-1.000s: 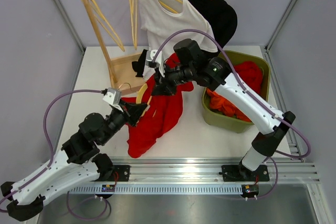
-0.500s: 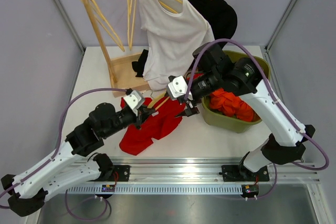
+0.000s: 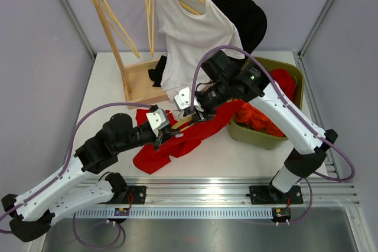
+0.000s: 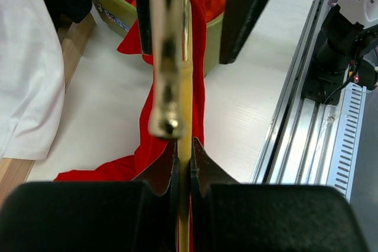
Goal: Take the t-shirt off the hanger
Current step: Remove the tshirt from the hanger
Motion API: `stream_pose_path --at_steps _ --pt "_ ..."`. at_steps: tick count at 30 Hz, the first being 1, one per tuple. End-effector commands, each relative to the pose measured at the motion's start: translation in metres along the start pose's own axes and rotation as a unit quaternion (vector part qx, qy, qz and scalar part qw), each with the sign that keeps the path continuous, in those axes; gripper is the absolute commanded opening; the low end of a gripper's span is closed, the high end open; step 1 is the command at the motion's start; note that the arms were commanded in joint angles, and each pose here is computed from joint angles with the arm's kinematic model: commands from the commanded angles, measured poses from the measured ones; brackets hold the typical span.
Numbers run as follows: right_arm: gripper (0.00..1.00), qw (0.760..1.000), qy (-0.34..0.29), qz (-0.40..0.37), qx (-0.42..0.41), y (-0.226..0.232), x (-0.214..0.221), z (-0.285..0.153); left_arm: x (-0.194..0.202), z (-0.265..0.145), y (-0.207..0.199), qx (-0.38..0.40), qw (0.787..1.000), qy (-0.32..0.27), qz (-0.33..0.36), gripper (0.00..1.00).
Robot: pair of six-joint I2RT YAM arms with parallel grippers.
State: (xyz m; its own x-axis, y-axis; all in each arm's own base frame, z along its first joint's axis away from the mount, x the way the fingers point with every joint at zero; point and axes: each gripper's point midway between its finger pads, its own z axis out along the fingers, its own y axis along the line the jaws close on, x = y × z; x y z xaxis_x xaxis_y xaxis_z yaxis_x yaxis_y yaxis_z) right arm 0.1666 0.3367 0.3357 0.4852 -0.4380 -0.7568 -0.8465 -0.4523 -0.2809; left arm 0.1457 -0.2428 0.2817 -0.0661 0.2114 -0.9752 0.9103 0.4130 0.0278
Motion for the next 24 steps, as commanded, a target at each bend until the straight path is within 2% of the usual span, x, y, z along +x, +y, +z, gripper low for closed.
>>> stream_pose_path --at_steps 1,3,9,12,13,16,17,18,19,20,22,23,24 --pt "0.39 1.0 -0.01 0.003 -0.011 0.0 -0.004 0.006 -0.046 -0.009 -0.003 0.008 0.997 -0.073 0.028 0.0" --pt "0.27 1.0 -0.017 0.013 -0.021 0.001 -0.004 0.01 -0.045 -0.009 0.0 0.0 0.997 -0.074 0.028 0.0" --pt "0.23 0.999 -0.009 0.034 -0.03 0.001 0.004 0.018 -0.049 -0.012 0.003 -0.012 0.996 -0.088 0.026 0.0" --pt "0.09 0.999 -0.01 0.033 -0.033 0.002 0.003 0.018 -0.046 -0.012 0.005 -0.018 0.996 -0.087 0.022 0.0" --pt "0.02 0.999 -0.01 0.03 -0.031 0.001 0.002 0.016 -0.044 -0.011 0.006 -0.021 0.996 -0.086 0.018 0.0" --pt "0.0 1.0 -0.009 0.027 -0.005 -0.009 -0.001 0.009 -0.044 -0.013 0.02 -0.064 0.993 -0.098 -0.008 0.0" --pt "0.0 0.999 -0.008 0.038 0.005 -0.012 0.0 0.008 -0.043 -0.016 0.032 -0.102 0.99 -0.099 -0.019 0.03" --pt "0.0 0.999 -0.009 0.036 0.029 -0.023 -0.001 0.004 -0.044 -0.021 0.038 -0.12 0.987 -0.105 -0.025 0.3" --pt "0.0 0.997 -0.008 0.057 0.047 -0.03 0.005 -0.003 -0.043 -0.025 0.046 -0.149 0.982 -0.107 -0.052 0.44" --pt "0.0 0.996 -0.01 0.071 0.059 -0.036 0.01 -0.007 -0.044 -0.034 0.058 -0.187 0.974 -0.112 -0.065 0.54" --pt "0.0 0.992 -0.023 0.085 0.091 -0.052 0.011 -0.015 -0.048 -0.049 0.064 -0.217 0.963 -0.129 -0.097 0.79" --pt "0.0 0.988 -0.021 0.115 0.103 -0.057 0.022 -0.018 -0.047 -0.058 0.073 -0.248 0.953 -0.134 -0.114 0.84" --pt "0.0 0.986 -0.025 0.112 0.124 -0.066 0.021 -0.022 -0.048 -0.063 0.076 -0.262 0.945 -0.141 -0.138 0.88"
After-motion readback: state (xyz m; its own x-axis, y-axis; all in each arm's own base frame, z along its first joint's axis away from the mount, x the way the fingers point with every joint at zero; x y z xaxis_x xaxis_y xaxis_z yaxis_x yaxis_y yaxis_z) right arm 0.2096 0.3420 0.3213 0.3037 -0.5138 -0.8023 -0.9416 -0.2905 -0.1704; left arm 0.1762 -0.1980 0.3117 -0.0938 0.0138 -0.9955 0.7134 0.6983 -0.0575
